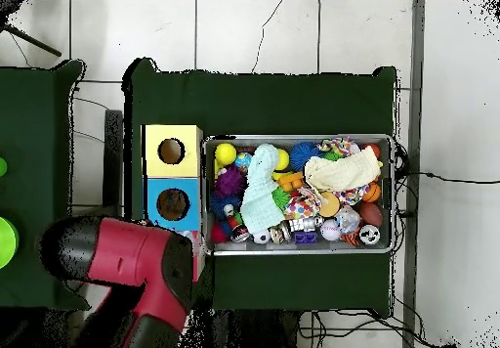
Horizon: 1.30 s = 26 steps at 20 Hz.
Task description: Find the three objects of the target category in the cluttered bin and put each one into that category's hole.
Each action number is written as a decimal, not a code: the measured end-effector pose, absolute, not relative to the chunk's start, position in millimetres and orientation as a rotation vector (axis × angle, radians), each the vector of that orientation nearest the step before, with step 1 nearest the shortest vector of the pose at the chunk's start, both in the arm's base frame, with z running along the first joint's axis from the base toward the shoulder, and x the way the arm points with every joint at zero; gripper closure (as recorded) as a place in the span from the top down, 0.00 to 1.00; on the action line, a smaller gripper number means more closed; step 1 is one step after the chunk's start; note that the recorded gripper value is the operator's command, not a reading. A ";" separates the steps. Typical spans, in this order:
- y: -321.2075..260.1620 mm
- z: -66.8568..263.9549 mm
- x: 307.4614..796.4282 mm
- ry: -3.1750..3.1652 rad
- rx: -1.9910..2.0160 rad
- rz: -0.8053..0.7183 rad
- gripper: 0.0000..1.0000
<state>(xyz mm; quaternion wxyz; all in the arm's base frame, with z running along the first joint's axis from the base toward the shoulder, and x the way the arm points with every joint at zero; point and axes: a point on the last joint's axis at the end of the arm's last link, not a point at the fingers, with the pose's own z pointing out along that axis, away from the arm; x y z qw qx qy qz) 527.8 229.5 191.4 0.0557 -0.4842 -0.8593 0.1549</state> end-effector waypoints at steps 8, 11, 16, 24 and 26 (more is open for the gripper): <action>231.1 178.8 560.5 -2.569 -1.579 0.443 0.00; 212.0 171.0 585.9 -2.554 -1.612 0.437 0.00; 186.9 167.5 617.8 -2.519 -1.648 0.430 0.00; 180.1 172.1 641.6 -2.509 -1.649 0.419 0.00; 184.9 172.6 641.1 -2.518 -1.641 0.418 0.00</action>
